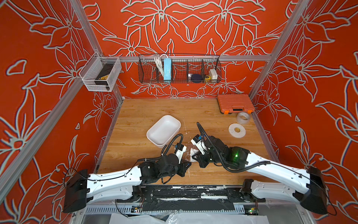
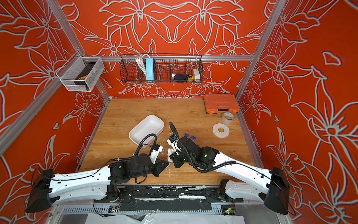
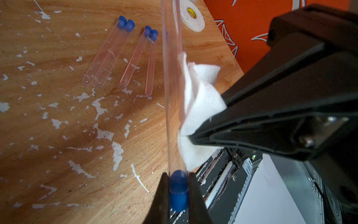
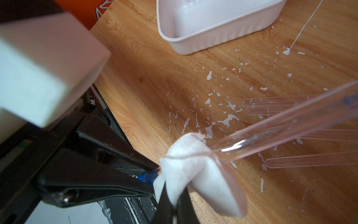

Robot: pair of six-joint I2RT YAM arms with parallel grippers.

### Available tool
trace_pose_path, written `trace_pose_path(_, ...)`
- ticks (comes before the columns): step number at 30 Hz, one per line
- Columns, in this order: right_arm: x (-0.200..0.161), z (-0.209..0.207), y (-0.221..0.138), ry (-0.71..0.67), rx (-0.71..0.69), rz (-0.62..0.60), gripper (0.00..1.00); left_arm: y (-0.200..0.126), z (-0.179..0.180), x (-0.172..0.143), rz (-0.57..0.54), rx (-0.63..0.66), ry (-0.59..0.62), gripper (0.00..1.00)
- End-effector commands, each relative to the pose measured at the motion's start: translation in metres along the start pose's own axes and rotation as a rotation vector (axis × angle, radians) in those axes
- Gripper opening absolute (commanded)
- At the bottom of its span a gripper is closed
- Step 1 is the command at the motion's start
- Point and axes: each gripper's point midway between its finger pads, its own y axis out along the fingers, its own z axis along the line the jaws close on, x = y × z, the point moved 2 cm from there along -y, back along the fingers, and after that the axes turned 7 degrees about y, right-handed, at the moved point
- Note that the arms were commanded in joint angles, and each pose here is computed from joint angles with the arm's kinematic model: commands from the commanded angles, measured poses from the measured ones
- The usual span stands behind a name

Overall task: Wipe the exteriors of test tubes
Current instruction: Wipe the dirt from the test tube.

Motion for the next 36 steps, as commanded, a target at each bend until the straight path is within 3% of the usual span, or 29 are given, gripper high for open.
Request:
trace_pose_path(1, -0.001, -0.013, 0.002, -0.008, -0.054, 0.002, 0.0, -0.006, -0.014, 0.011, -0.04, -0.072, 0.004, 0.09)
trace_pose_path(36, 0.044, -0.053, -0.032, 0.007, -0.097, -0.08, 0.0, 0.0, -0.013, -0.005, 0.006, -0.111, -0.003, 0.09)
